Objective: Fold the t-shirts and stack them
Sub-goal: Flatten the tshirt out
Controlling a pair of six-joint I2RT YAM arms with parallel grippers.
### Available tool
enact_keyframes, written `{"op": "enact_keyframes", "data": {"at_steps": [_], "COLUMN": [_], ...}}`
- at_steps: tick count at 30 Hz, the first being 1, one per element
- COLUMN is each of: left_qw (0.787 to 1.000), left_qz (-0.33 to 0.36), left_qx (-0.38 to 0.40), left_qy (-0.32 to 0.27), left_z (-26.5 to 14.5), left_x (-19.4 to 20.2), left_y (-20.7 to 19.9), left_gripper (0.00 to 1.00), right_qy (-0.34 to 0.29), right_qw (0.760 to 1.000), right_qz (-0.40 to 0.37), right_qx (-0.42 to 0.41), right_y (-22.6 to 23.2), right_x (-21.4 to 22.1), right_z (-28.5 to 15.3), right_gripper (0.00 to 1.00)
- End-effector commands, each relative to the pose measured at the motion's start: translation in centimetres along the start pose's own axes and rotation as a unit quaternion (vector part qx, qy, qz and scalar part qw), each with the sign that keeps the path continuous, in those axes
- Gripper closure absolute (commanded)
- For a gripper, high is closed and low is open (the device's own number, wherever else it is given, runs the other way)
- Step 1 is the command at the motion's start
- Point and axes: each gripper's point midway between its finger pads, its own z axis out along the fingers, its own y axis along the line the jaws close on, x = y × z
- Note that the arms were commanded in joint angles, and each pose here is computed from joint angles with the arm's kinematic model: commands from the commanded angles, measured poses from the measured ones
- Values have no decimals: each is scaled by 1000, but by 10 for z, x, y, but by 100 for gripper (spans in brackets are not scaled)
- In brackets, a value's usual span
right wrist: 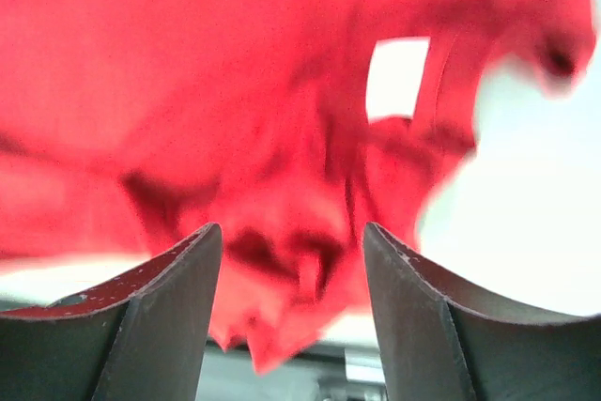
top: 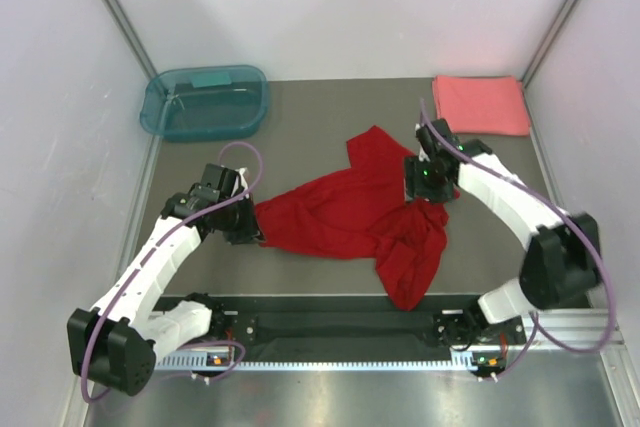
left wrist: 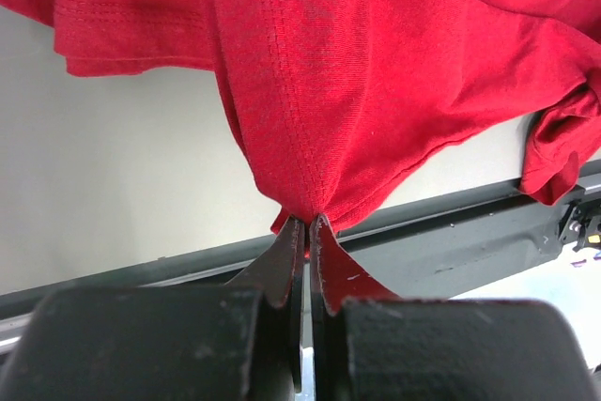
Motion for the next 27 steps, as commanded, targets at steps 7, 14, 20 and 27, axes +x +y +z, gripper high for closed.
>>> {"op": "enact_keyframes", "data": {"at_steps": [7,14,20,27], "left_qw": [999,999,999,999], "left_qz": [11,10,14,15], "left_qx": [33,42,43,40], "left_qy": [-9,2,3,2], "left_z": [-3,-2,-6,-7], "left_x": [-7,-5,-3,-2], "left_y": [-12,-15,-16,-14], "left_gripper": [100,100,100,100], "right_qy": [63,94,94,65], "right_qw": [989,980,974,974], "right_qz": [-89,-165,-206,-215], "right_qx": [-104,-62,-11,9], "right_y": [71,93,90,88], "right_x": [151,196,195,182], "right_z": [-46,-14,2,6], "right_gripper": [61,60,59,58]}}
